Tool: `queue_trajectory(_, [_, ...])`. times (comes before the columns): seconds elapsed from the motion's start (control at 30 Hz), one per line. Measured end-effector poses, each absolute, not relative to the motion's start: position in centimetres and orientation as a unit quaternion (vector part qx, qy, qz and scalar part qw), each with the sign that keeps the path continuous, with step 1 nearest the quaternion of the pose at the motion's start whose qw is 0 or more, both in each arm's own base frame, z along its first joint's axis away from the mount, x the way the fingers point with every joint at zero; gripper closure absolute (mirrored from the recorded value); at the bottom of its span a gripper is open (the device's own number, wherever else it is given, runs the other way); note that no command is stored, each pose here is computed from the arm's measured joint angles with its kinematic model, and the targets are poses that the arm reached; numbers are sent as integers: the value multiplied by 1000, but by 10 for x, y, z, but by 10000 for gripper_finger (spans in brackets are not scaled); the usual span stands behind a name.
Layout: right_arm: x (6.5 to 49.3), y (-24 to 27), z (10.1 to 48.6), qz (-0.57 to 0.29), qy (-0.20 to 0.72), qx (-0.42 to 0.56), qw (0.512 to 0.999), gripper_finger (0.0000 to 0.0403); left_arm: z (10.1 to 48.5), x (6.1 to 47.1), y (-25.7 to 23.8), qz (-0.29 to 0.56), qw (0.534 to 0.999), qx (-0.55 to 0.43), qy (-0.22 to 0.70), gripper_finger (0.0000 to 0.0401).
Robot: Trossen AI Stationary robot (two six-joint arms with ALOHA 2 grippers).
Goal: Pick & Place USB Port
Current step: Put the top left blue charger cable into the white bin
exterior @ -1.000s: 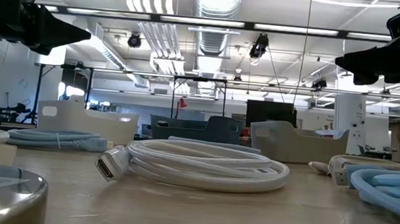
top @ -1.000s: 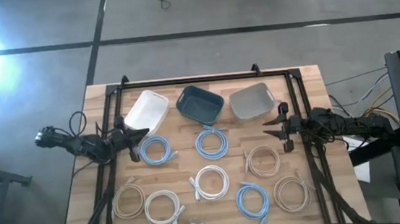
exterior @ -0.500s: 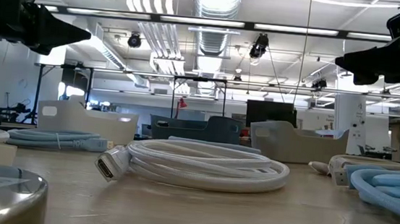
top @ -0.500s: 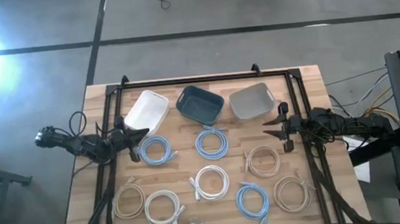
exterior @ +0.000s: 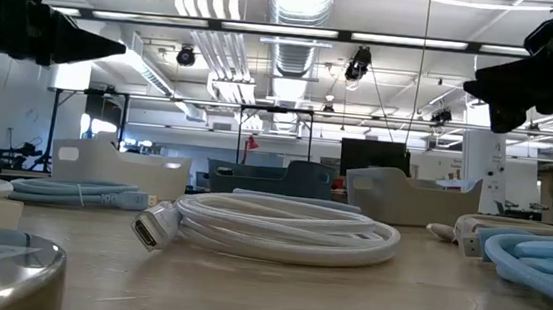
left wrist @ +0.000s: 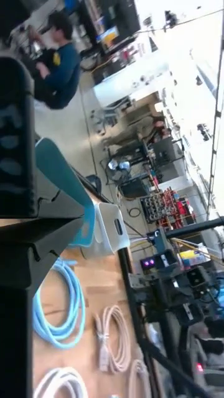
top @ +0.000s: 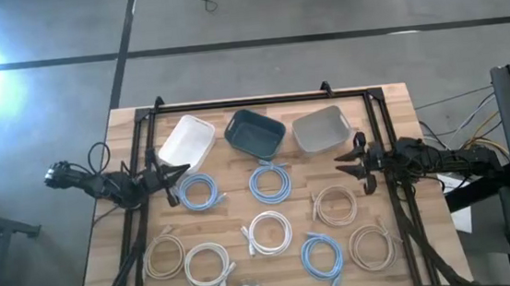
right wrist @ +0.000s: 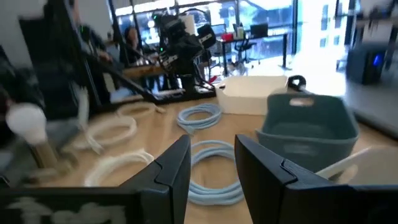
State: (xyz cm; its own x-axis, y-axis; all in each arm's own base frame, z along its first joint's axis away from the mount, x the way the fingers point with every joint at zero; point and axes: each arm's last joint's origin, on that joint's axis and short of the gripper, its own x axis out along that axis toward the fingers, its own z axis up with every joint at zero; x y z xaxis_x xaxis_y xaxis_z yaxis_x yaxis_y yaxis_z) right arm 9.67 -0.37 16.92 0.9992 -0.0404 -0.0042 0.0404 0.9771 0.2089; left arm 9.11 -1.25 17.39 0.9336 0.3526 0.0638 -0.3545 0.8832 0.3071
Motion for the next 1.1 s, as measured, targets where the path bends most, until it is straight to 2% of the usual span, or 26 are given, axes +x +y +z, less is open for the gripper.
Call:
queue_trajectory(0.2, [97,-4,170,-20,-3,75,997,284,175,91,-13,181,982,55,-28,401])
queue_trajectory(0.33, [97,-4,174,-20,-22,25,999,284,177,91,-12,180,982,33,-39,401])
queue_trajectory(0.53, [96,-4,186,-26,-85,30,996,284,178,91,-14,161,985,35,-45,401])
queue_trajectory(0.7, [100,-4,192,-27,-111,25,993,279,187,90,-13,153,984,-5,-92,396])
queue_trajectory(0.8, [105,-5,193,-26,-111,25,993,265,193,89,-14,142,985,-14,-98,367])
queue_trajectory(0.93, [114,-6,195,-41,-104,26,993,236,200,92,-15,140,985,-28,-92,301])
queue_trajectory(1.1, [132,-8,204,-70,-56,39,995,204,204,99,-17,138,989,-27,-39,232])
